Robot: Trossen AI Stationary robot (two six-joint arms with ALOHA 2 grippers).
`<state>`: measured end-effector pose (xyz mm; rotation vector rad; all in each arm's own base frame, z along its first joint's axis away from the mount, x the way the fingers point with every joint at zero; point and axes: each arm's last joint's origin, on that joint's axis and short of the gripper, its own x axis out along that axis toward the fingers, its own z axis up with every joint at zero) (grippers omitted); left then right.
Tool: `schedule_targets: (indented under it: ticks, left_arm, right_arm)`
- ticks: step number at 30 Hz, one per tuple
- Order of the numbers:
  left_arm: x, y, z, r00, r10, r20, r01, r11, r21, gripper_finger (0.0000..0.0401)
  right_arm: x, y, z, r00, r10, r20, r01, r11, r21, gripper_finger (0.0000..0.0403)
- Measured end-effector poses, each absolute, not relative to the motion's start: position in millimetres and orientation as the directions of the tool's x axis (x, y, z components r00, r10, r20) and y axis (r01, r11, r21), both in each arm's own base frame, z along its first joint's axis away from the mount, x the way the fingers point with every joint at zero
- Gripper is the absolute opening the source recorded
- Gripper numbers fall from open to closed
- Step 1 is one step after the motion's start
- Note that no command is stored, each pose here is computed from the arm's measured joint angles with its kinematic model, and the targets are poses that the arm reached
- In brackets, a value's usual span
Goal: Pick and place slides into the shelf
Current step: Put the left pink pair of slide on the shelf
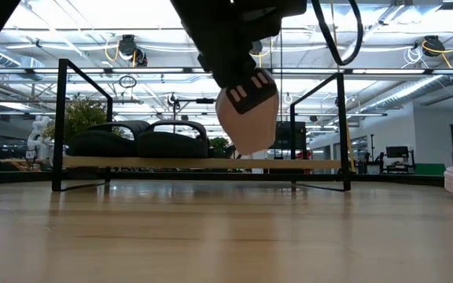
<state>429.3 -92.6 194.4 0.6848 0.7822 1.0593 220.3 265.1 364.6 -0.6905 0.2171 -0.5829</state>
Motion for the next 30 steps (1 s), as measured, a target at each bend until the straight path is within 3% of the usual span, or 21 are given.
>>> schedule_targets:
  ticks: [6, 30]
  left_arm:
    - [429, -91, 196, 0.277, 0.944, -0.180, -0.449, 0.293, 0.844, 0.0000]
    - [431, -75, 191, 0.234, 0.914, -0.332, -0.458, 0.405, 0.791, 0.0000]
  right_arm:
    - [220, 265, 364, 0.820, -0.572, 0.000, 0.432, 0.619, -0.656, 0.0169]
    - [220, 266, 362, 0.821, -0.570, 0.000, 0.433, 0.623, -0.651, 0.0169]
